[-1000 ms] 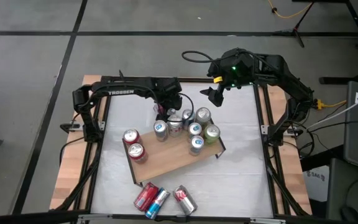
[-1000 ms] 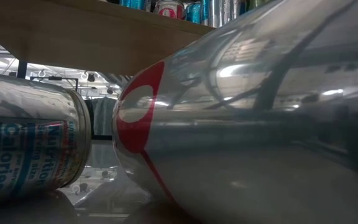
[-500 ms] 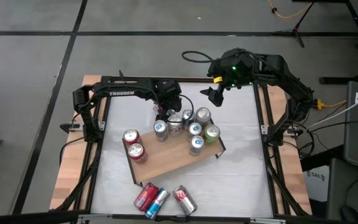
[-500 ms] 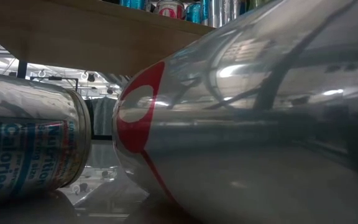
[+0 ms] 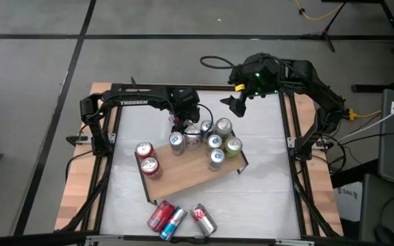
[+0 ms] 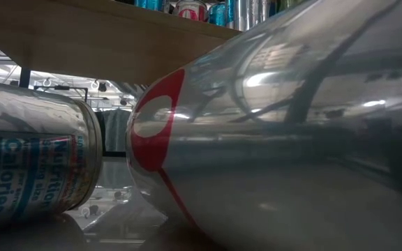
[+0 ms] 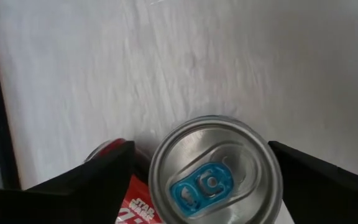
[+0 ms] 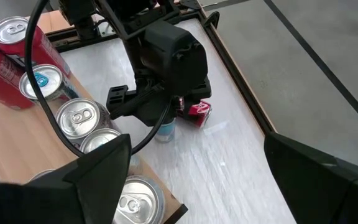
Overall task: Place canned beverage on shelf
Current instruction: Put the blue soda can on the shelf aligned with the other blue soda can
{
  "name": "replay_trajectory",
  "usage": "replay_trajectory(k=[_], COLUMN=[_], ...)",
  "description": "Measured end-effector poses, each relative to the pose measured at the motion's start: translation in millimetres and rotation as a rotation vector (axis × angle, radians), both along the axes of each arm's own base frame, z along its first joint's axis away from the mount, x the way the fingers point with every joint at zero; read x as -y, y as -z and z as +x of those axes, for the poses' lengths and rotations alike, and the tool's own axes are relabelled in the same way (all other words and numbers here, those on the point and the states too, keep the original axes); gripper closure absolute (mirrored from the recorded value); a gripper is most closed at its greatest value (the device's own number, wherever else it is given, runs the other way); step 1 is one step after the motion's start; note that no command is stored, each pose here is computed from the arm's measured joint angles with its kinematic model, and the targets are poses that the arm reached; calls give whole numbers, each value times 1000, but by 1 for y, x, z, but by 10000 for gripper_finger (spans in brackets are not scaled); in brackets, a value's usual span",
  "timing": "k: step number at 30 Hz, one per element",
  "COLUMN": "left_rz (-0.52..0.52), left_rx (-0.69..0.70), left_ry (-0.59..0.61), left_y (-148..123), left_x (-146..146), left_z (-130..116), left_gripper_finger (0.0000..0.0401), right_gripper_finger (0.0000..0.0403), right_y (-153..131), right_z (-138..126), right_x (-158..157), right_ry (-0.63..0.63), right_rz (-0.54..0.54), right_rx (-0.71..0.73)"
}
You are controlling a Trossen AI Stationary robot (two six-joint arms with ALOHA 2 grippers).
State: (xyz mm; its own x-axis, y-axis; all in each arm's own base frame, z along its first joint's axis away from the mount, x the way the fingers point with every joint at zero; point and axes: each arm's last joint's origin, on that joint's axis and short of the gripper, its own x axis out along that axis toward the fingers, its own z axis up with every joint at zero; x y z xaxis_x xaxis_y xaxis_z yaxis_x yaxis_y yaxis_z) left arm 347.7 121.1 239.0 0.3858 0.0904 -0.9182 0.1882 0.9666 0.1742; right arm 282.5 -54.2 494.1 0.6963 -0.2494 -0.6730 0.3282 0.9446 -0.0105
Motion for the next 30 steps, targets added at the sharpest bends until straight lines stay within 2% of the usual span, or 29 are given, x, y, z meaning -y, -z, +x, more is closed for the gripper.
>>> replay_trajectory(k=[15,30], left_rz=[17,20], left_rx=[-6,-5], left_ry=[-11,-12], left_y=[0,-1], left_x=[-1,0], left_z=[0,-1], left_gripper_finger=[176,183], right_gripper_finger=[47,47], right_y=[0,0], right_z=[0,0], right_x=[0,0], right_ry=[0,0], right_rz=[0,0], right_rx=[0,0])
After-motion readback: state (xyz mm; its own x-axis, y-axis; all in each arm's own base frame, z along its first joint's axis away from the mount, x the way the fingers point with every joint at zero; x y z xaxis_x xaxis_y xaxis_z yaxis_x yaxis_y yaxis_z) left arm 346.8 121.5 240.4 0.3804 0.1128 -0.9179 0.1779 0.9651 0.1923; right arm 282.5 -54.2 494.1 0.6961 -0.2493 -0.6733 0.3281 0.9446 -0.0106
